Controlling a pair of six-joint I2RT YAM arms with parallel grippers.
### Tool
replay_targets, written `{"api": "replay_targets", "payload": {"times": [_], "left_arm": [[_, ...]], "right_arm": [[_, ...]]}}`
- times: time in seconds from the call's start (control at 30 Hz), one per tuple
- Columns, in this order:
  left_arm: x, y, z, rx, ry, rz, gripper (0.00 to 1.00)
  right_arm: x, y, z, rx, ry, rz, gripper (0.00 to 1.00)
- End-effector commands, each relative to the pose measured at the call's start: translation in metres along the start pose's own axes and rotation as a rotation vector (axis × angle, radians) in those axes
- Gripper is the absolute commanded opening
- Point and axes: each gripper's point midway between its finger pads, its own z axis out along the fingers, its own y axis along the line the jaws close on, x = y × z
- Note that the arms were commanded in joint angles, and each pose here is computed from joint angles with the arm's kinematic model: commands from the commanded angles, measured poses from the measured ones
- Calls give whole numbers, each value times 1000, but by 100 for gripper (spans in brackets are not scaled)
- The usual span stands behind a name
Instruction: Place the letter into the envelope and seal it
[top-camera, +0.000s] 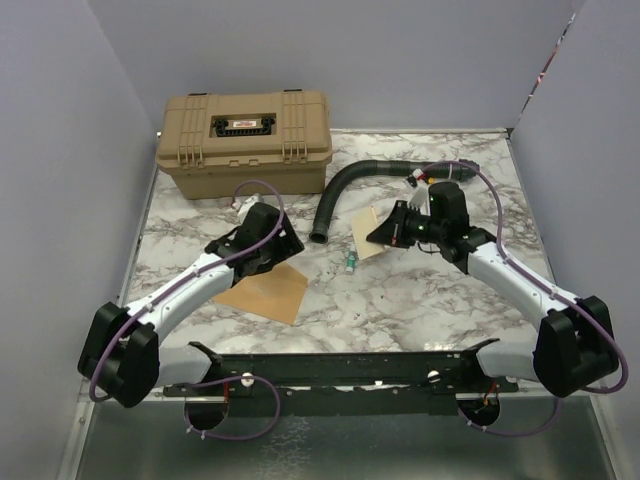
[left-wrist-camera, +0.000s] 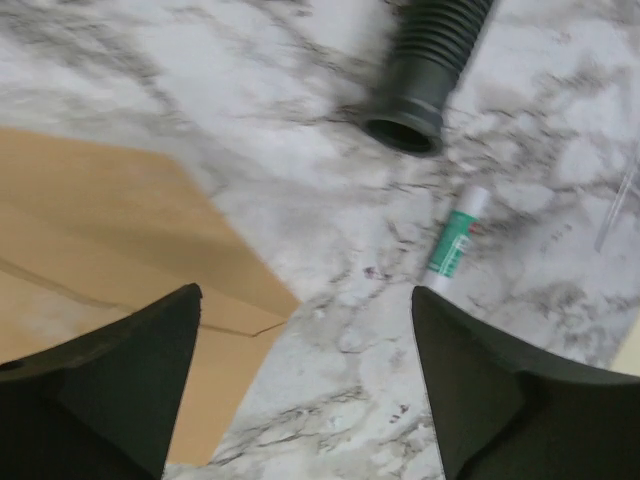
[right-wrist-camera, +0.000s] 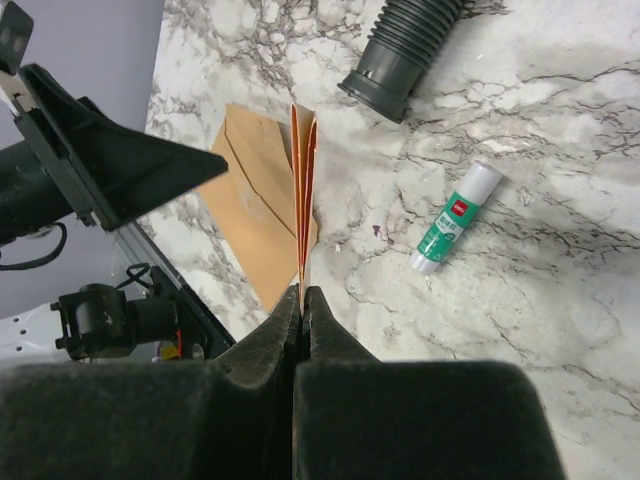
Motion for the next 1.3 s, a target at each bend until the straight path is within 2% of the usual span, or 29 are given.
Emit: {"api": "replay_targets", "payload": {"times": [0.0,0.07,0.3,0.6,0.7,0.77,0.83,0.93,1.13,1.27], "left_arm": [[0,108,-36,-487,-79,-195,94],[0,128,-45,-548,-91,-242,99],[18,175,-61,-640,-152,-443,99],[48,204,-63,-665,-190,-549,99],[51,209,-55,-630,-206,-532,94],[50,208,-48,-592,-211,-498,81],[47,211,-46,-590,-224,-477,75],[42,208,-37,-547,-218,-431,73],[41,197,-11,-461,-128,-371,70],[36,181,7,-368,-77,-307,70]], "right_arm": [[6,10,11,-45,28,-15,0],[8,13,15,-55,39,-21,0],[8,23,25,-84,52,-36,0],[2,29,26,-94,51,-53,0],[1,32,28,-111,48,-56,0],[3,34,29,-118,60,-49,0],[-2,40,33,-144,46,-68,0],[-2,42,40,-152,55,-76,0],[2,46,57,-161,84,-88,1],[16,48,83,-162,105,-94,0]]}}
